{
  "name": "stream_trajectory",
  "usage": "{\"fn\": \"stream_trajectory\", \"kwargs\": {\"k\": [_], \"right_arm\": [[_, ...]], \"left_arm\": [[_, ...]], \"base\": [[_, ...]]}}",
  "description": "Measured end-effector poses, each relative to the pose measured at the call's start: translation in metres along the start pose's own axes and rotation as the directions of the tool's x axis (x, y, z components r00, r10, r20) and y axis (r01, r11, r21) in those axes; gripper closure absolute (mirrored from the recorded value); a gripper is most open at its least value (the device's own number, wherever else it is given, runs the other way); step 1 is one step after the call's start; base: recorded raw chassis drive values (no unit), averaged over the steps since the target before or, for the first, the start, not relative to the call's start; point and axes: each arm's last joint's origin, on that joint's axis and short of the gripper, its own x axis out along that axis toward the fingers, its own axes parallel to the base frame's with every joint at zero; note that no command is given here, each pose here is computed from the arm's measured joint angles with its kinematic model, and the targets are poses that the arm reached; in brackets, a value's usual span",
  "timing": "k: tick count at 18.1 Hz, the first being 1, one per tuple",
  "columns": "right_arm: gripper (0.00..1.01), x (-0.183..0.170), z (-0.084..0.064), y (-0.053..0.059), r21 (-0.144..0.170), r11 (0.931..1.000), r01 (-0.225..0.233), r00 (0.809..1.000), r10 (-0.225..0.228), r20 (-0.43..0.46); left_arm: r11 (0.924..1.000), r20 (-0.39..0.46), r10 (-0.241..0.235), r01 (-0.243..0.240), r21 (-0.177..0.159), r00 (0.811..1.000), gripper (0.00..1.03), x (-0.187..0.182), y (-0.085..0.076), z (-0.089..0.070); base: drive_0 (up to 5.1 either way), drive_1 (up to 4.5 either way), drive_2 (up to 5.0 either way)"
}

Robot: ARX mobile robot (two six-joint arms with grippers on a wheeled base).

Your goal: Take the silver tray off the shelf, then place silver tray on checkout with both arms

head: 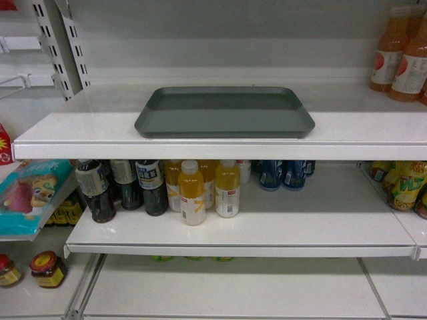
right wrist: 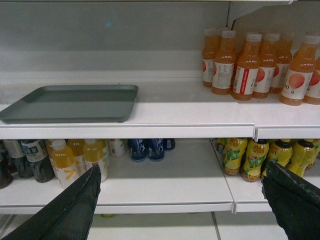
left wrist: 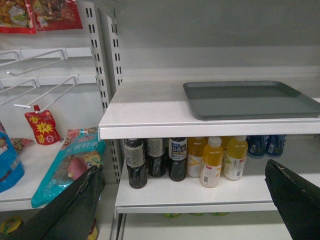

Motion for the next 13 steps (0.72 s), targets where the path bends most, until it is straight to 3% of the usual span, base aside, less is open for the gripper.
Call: {"fn": "stream_trajectory", "kwargs": {"k": [13], "right_arm": [[0.03, 0.0000, 0.0000, 0.0000, 0.000, 1.0000, 0.000, 1.000, 0.000, 0.000]], "left_arm": [[1.0000, 0.000, 0.000, 0.000, 0.000, 1.000, 0.05, 0.0000, 0.0000, 0.0000]], "base": [[0.0, 0.00, 0.0]]}}
